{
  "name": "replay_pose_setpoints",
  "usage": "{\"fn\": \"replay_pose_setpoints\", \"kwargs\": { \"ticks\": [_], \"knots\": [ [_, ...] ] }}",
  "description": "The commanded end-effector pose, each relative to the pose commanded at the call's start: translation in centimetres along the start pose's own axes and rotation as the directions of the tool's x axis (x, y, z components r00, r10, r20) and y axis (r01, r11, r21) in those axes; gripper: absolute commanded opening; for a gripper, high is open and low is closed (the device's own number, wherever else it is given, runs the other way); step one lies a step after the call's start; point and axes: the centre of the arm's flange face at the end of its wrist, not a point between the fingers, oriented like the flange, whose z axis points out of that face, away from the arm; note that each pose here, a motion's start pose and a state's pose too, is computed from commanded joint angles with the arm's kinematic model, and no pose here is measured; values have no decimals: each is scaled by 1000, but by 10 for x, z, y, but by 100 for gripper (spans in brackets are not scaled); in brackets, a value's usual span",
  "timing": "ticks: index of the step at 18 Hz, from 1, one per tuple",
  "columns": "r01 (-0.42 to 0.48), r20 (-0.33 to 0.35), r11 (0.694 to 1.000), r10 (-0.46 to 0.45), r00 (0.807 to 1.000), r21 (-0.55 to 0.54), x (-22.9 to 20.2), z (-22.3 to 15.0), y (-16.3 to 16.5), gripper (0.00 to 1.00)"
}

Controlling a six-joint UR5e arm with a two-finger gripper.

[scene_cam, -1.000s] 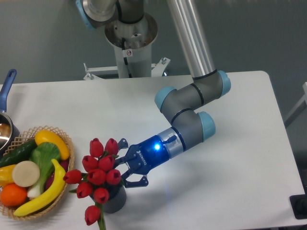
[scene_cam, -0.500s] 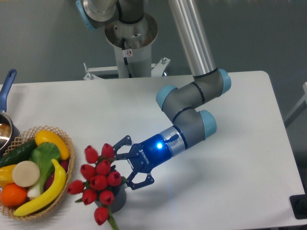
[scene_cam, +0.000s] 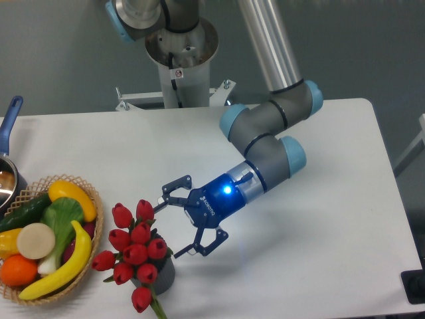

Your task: Insert the flowers into the vase

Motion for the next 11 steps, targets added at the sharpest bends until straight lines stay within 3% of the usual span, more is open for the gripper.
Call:
{"fn": "replay_pose_setpoints", "kwargs": {
  "ticks": [6, 8, 11],
  "knots": [
    [-32, 128, 990, 50, 991, -140, 11, -49, -23, 100],
    [-37, 207, 958, 98, 973, -283, 17, -71, -32, 100],
    [-26, 299, 872, 196, 934, -488, 20, -96, -50, 100]
  ]
}}
